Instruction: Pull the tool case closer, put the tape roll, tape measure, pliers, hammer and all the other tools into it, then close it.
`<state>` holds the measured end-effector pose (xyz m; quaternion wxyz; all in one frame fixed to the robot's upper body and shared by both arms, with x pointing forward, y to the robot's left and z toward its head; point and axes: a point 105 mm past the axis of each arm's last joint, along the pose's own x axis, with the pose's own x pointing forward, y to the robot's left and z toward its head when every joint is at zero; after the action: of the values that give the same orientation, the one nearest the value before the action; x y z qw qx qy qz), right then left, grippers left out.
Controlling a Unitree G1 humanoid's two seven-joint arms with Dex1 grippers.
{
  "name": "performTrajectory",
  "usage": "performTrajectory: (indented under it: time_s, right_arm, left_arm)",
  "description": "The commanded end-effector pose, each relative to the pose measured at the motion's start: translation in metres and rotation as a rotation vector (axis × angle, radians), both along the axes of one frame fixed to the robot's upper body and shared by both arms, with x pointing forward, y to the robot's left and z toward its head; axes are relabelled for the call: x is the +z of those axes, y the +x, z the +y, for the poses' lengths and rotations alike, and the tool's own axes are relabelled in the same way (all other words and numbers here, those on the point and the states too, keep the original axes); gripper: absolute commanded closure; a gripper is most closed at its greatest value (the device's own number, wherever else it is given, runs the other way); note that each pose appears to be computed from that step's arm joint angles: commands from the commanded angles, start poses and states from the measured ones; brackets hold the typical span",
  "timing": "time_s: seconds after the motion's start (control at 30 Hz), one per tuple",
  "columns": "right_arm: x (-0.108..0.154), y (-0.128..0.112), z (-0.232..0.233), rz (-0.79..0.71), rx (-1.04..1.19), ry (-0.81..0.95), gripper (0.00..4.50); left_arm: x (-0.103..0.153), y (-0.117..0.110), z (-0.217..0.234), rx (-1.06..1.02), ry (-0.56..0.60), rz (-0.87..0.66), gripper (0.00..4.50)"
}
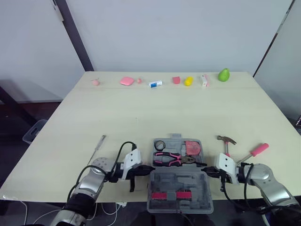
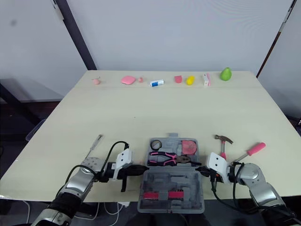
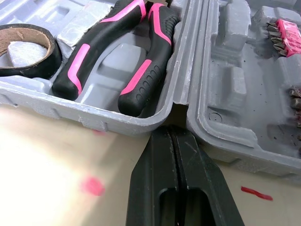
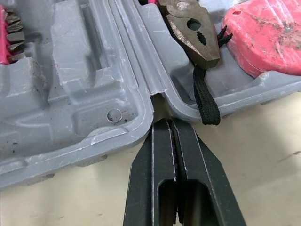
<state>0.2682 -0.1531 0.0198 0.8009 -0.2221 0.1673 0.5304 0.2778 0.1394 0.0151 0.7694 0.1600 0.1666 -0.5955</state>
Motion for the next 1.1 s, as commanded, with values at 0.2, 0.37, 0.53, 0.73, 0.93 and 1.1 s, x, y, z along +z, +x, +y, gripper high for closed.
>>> performTrajectory:
  time_s: [0.2, 0.37, 0.53, 0.73, 0.93, 1.1]
  right_arm:
    - [0.02, 0.016, 0.021, -0.077, 0.03, 0.06, 4.47]
    - [0.019, 0.022, 0.024, -0.079, 0.031, 0.056, 4.47]
    - [0.019, 0.03, 0.027, -0.087, 0.025, 0.054, 4.47]
    - [0.02, 0.036, 0.027, -0.094, 0.018, 0.052, 4.47]
    - [0.022, 0.04, 0.026, -0.106, 0.008, 0.048, 4.47]
    - [0.023, 0.042, 0.027, -0.116, -0.001, 0.054, 4.47]
  left_arm:
    - [0.009, 0.018, -0.002, 0.033, -0.005, -0.052, 4.5]
    - [0.009, 0.025, 0.002, 0.058, -0.001, -0.061, 4.5]
    - [0.009, 0.03, 0.004, 0.086, 0.0, -0.067, 4.5]
    - [0.007, 0.034, 0.003, 0.096, 0.001, -0.066, 4.5]
    - [0.008, 0.042, 0.003, 0.121, -0.006, -0.077, 4.5]
    - [0.009, 0.044, 0.001, 0.118, -0.008, -0.08, 4.5]
